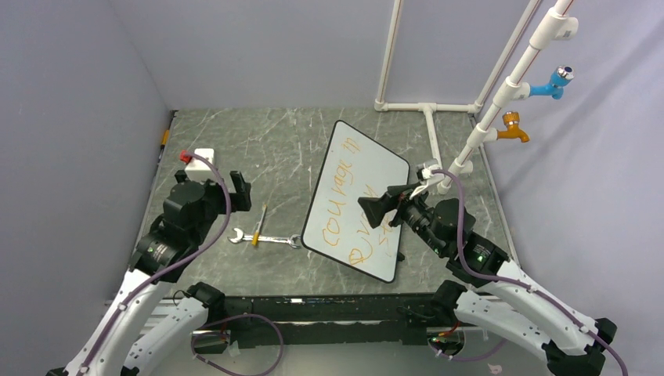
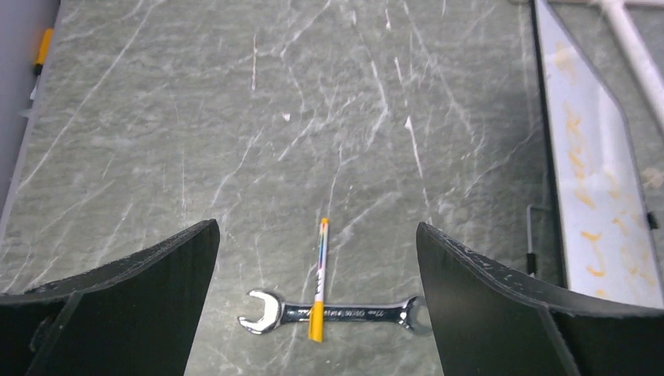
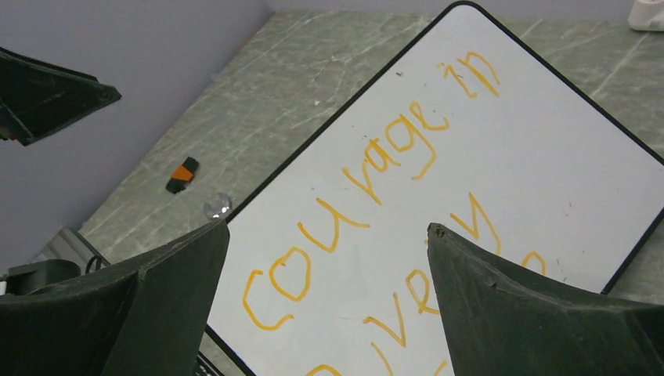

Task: Write a sentence on the whiteboard
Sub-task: Reset both arms

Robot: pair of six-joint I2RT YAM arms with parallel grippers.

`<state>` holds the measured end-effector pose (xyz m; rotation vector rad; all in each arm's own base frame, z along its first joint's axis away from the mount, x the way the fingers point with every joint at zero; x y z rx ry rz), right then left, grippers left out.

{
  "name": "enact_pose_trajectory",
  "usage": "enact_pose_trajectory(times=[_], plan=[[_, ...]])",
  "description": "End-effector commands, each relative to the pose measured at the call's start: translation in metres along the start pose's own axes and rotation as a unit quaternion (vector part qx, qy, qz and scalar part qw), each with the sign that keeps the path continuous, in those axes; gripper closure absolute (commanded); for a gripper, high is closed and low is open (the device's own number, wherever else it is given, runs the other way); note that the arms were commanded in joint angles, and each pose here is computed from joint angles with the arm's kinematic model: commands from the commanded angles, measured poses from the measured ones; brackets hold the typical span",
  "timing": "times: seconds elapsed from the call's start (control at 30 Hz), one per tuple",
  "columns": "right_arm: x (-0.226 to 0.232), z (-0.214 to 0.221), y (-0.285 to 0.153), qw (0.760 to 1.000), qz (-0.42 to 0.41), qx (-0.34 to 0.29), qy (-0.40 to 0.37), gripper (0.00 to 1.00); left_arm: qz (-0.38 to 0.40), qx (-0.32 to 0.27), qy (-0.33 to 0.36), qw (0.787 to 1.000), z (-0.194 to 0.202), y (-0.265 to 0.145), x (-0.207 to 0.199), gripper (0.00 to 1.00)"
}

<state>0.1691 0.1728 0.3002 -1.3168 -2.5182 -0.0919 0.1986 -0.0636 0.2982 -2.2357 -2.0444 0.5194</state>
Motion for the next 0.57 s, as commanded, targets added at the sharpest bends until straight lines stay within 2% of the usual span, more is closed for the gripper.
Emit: enact_pose_trajectory(times=[0.0,0.53], plan=[[-0.003,-0.012,-0.003,0.999,0.010,-0.042,0.005,0.00,0.006,-0.004,0.032,0.999,0.011,0.008,0.003,0.01],[-0.006,-0.011,0.012,0.999,0.030,-0.045,-0.007,0.00,0.002,-0.035,0.042,0.999,0.011,-0.004,0.012,0.01]])
Point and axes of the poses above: each gripper's point midway between its finger pads, its own y axis out along the fingers, its own x axis along the line the jaws close on, z = x × y, the point moved 5 cm from there along -y, back along the fingers, and after that the axes turned 3 degrees about -y, right-handed, at the moved point
